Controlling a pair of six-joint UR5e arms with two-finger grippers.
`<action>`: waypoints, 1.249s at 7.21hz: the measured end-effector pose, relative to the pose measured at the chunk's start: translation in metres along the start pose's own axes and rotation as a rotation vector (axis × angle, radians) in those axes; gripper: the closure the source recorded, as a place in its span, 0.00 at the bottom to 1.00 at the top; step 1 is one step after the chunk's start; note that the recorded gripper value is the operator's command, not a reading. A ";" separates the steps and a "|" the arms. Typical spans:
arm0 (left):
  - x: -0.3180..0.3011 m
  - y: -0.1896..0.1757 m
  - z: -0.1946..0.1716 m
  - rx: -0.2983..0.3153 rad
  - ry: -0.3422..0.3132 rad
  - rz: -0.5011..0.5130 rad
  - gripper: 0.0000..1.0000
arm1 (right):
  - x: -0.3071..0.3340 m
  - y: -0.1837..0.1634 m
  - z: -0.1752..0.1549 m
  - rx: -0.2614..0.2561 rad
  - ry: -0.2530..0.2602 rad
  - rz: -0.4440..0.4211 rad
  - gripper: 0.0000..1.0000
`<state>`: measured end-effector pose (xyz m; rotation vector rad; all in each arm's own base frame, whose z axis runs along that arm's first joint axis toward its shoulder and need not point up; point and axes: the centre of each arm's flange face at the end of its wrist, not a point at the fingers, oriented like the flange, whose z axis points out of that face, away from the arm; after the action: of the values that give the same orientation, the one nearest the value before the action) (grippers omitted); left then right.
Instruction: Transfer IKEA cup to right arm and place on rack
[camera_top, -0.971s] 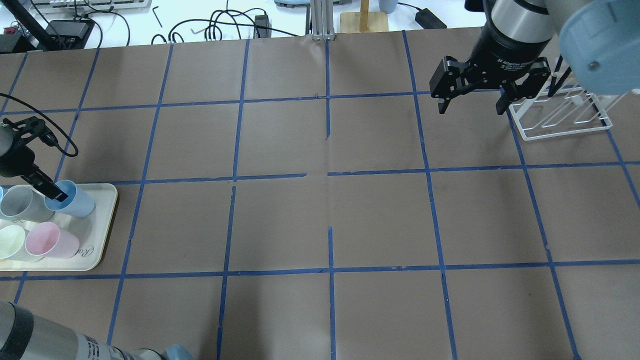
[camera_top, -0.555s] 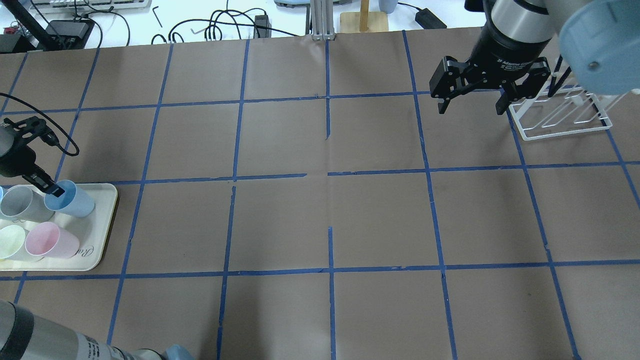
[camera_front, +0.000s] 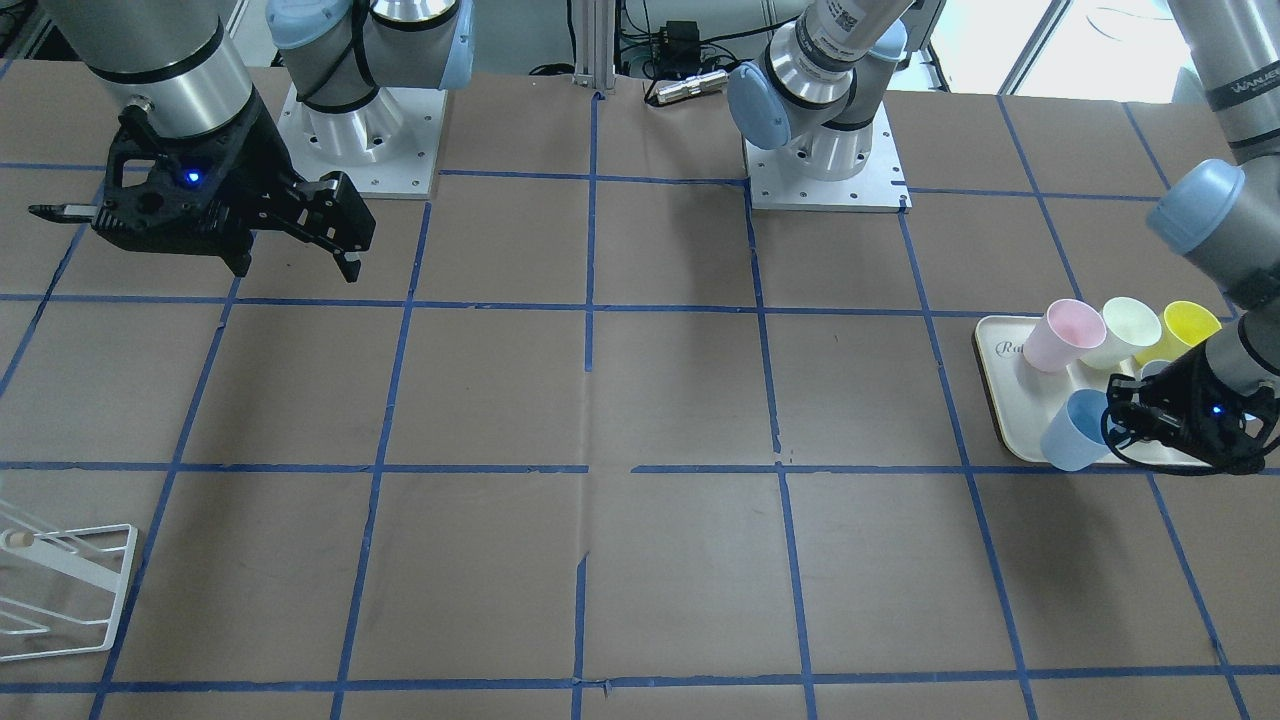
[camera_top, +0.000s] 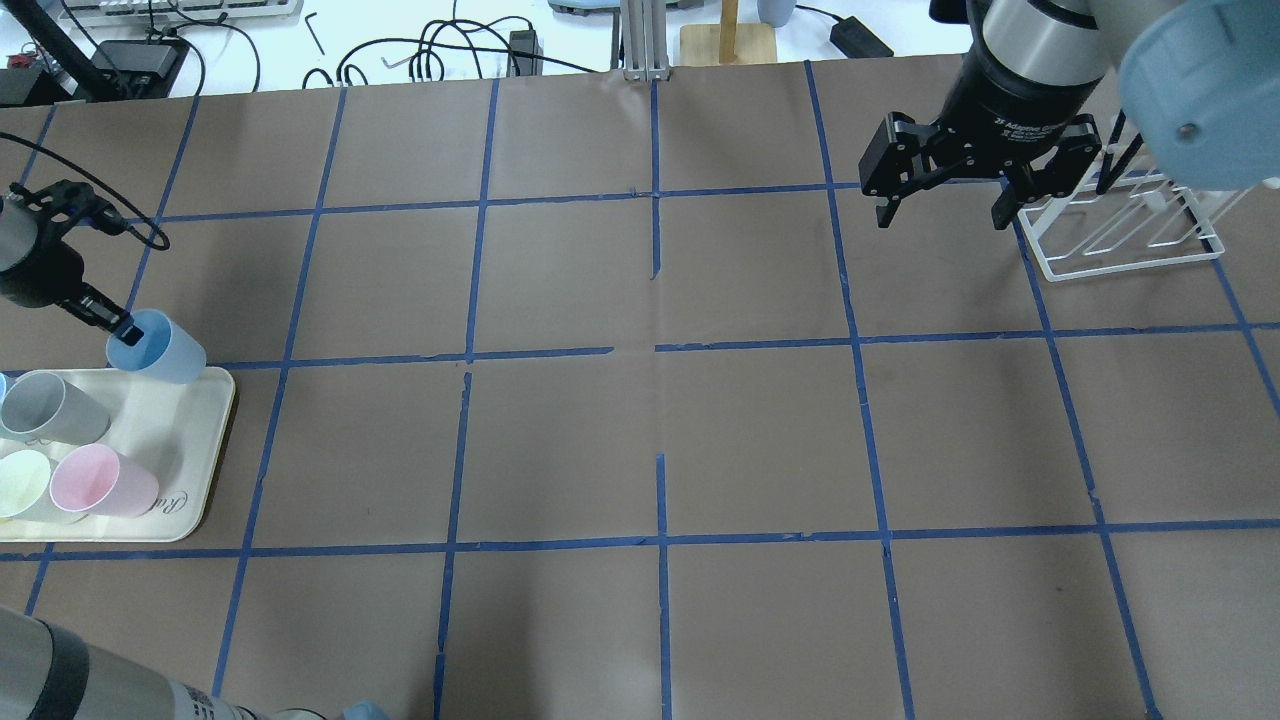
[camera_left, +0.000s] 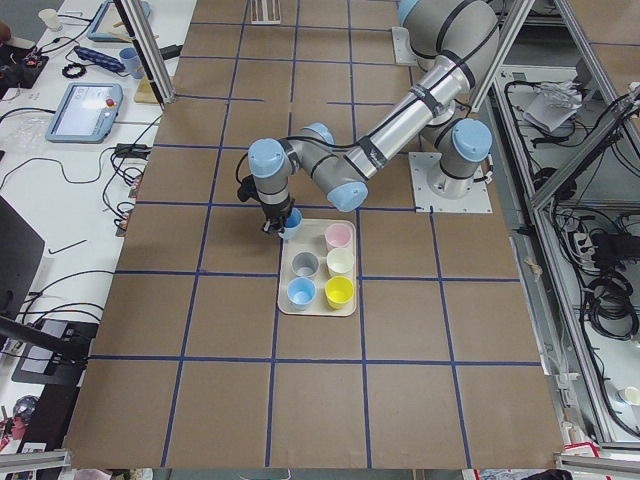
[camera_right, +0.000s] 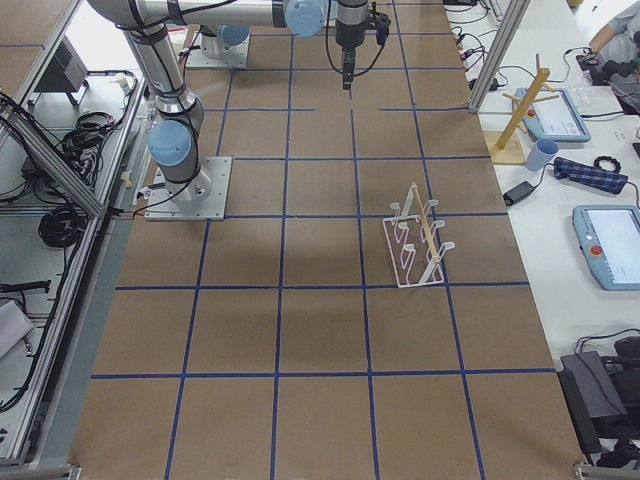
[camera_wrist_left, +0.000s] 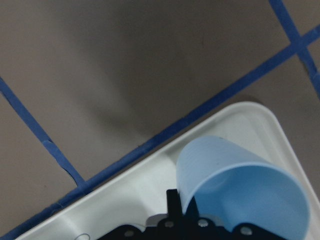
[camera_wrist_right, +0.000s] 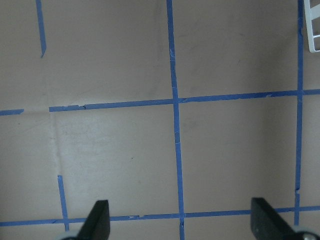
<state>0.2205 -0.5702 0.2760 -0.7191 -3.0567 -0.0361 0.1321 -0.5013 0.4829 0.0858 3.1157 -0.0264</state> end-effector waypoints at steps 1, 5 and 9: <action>0.018 -0.020 -0.018 0.010 0.018 -0.067 1.00 | 0.000 0.000 0.000 0.000 0.000 0.000 0.00; 0.117 -0.071 -0.077 0.061 0.180 -0.354 1.00 | 0.000 0.001 -0.003 0.006 -0.003 -0.002 0.00; 0.256 -0.118 -0.112 0.081 0.452 -0.500 1.00 | 0.000 0.002 -0.005 0.010 -0.007 -0.031 0.00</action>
<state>-0.0617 -0.5641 0.3871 0.0700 -2.6913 -0.0638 0.1324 -0.4990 0.4875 0.0381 3.1104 -0.0433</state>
